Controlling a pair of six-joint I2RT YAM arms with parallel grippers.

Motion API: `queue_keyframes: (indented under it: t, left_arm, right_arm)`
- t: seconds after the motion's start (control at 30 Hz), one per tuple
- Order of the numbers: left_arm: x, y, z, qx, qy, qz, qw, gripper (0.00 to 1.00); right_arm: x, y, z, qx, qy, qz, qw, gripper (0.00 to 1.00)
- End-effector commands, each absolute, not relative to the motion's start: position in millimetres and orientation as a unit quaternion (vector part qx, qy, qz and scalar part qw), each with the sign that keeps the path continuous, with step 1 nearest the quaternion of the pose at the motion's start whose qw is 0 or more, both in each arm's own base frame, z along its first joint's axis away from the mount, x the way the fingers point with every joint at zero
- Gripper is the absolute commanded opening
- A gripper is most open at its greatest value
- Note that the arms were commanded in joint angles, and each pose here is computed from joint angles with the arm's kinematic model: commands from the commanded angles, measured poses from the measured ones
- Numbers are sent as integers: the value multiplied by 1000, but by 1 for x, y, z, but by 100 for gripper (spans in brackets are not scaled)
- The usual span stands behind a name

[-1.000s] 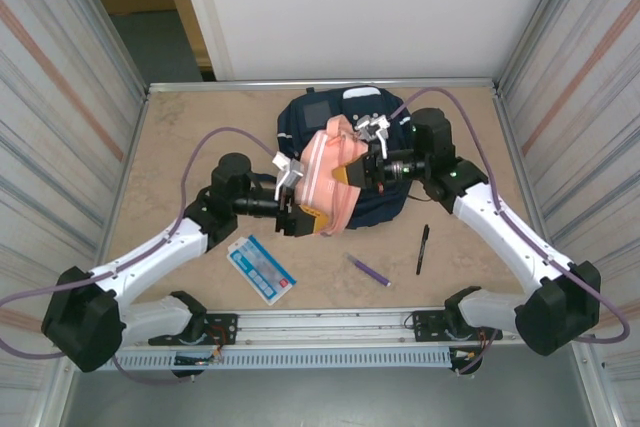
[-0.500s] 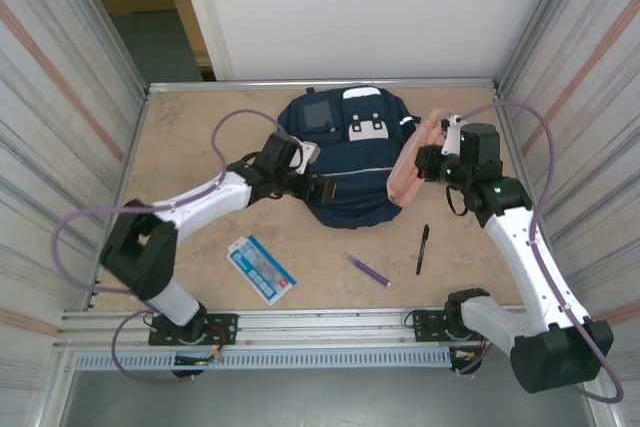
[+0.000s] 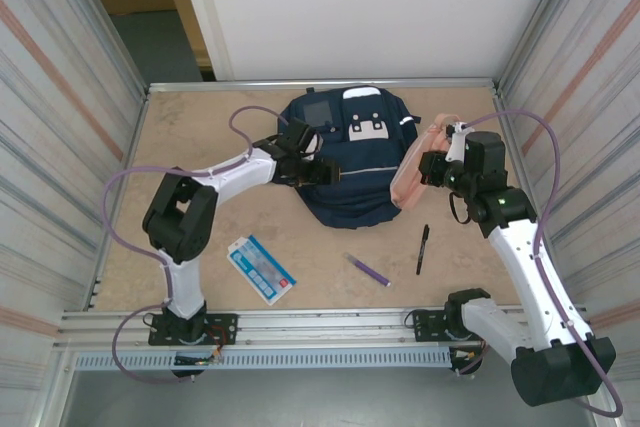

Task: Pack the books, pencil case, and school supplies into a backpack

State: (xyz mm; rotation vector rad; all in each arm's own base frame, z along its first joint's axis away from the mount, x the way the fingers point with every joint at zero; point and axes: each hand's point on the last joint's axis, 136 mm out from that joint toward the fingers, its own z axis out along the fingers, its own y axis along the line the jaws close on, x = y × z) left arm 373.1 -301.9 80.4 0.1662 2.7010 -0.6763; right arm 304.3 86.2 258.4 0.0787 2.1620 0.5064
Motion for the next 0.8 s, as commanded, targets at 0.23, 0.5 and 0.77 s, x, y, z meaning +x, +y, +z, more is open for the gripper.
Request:
queue_keyframes:
  t: [0.23,0.5,0.77]
  left_arm:
    - [376,-323,115,38,915,-380,131,3]
    - [385,-321,194,30,874,-451,179,0]
    - [410,-326,240,-7,836,-497,232,0]
  right_arm:
    - [301,105,237,39,875,268,402,0]
    - [276,171,250,137,831,513,166,0]
    - [207,257,219,-31,829,558,-6,0]
